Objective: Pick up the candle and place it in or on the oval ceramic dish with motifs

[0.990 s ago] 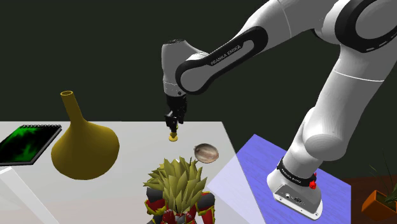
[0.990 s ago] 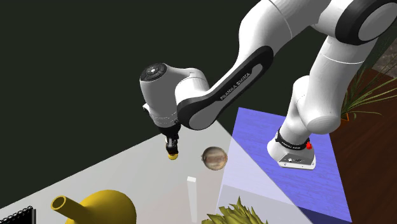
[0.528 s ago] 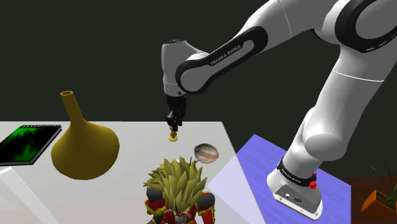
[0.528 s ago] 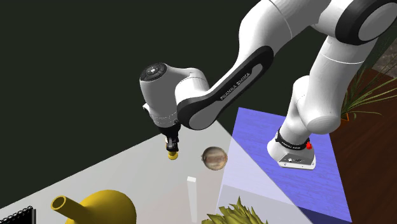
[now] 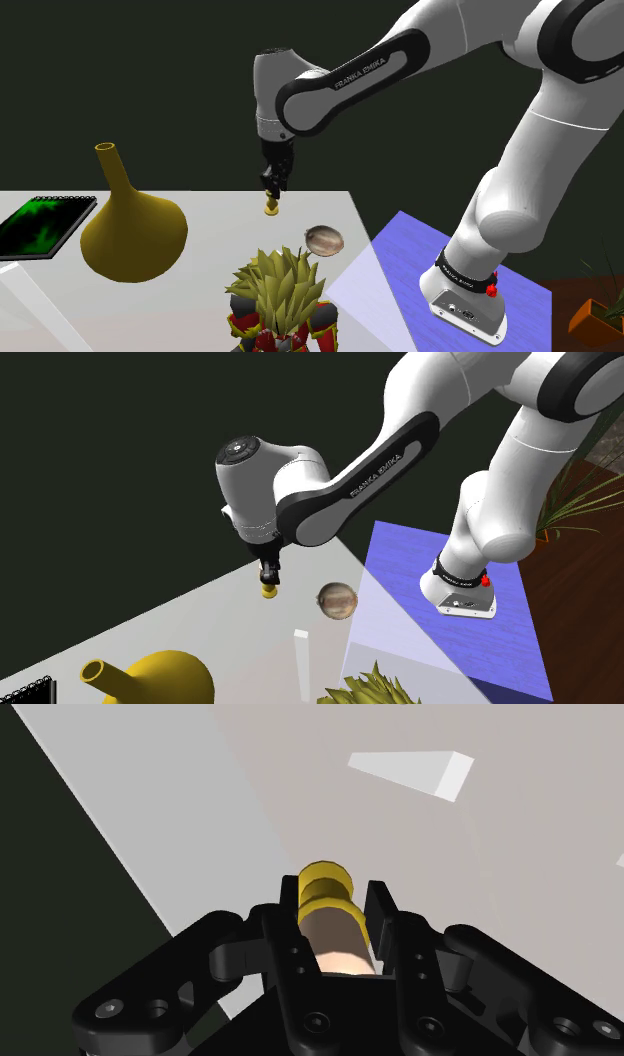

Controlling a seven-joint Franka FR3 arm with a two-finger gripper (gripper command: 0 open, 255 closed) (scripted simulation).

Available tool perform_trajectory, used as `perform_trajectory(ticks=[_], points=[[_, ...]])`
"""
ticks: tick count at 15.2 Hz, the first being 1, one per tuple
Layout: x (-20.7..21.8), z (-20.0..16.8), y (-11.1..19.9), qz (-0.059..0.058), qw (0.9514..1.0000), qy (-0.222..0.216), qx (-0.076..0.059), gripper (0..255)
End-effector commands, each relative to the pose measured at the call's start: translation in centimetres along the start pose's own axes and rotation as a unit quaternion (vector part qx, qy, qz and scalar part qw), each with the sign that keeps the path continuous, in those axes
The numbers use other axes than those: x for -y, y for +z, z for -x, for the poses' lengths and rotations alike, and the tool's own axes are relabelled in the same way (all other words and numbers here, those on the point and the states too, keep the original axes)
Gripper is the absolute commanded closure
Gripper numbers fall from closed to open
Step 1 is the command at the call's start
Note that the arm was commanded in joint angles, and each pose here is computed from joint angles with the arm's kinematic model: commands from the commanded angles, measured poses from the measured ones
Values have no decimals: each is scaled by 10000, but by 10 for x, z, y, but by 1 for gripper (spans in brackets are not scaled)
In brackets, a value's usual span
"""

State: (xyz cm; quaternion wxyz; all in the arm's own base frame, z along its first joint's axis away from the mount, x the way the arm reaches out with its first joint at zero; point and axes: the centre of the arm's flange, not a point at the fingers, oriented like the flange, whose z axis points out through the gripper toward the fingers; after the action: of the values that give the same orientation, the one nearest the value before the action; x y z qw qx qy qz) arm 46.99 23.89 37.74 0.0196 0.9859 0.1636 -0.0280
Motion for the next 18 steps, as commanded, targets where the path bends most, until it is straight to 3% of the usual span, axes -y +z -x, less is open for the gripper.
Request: perform_trajectory(ticks=[1, 18], points=[[-1, 0, -11, 0, 10000, 0, 2, 255], [-3, 6, -96, 0, 10000, 0, 2, 255]])
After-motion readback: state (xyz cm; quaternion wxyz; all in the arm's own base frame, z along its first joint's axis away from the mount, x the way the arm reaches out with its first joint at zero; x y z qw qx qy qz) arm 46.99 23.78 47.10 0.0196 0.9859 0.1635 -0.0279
